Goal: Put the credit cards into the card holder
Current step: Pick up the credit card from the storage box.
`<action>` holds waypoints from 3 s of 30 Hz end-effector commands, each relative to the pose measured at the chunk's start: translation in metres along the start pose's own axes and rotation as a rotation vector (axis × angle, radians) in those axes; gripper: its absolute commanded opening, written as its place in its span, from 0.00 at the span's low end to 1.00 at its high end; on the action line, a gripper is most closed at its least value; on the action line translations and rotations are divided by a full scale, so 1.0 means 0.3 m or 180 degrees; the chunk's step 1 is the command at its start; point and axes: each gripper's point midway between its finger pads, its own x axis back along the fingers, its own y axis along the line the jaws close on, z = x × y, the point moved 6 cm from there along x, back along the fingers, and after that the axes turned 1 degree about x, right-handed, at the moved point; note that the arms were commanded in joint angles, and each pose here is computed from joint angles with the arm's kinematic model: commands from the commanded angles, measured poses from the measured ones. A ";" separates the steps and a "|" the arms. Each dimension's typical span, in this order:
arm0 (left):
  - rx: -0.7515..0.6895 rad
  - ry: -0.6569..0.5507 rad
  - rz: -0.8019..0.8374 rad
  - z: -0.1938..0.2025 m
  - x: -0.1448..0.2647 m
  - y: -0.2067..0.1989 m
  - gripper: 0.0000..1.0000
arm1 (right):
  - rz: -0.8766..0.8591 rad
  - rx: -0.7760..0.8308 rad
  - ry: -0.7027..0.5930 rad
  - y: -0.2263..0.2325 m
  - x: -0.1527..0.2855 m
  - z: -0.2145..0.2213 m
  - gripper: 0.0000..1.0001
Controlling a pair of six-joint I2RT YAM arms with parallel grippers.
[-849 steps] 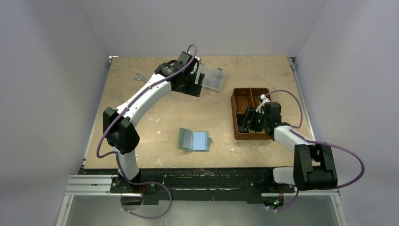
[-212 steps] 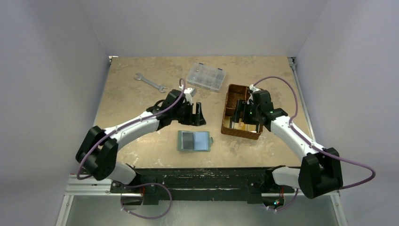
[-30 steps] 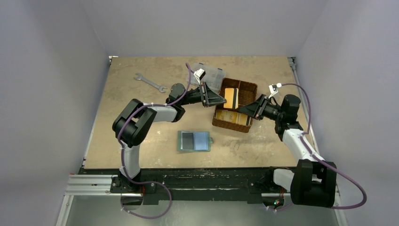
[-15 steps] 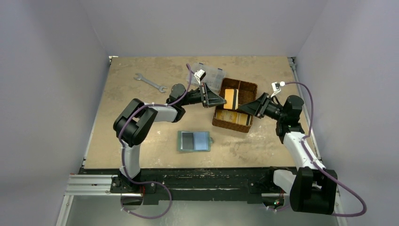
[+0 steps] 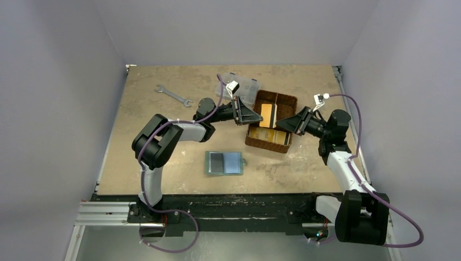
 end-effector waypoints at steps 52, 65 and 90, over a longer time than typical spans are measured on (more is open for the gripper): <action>-0.0003 0.0006 0.0574 0.003 0.014 -0.069 0.00 | -0.0302 -0.0120 0.0038 -0.008 -0.008 0.057 0.22; 0.0037 0.0010 0.0694 0.003 0.017 -0.081 0.00 | -0.0304 -0.0165 0.0066 -0.027 -0.012 0.068 0.19; 0.0050 -0.0007 0.0841 -0.007 0.036 -0.102 0.00 | -0.0307 -0.0267 0.0038 -0.044 -0.006 0.080 0.25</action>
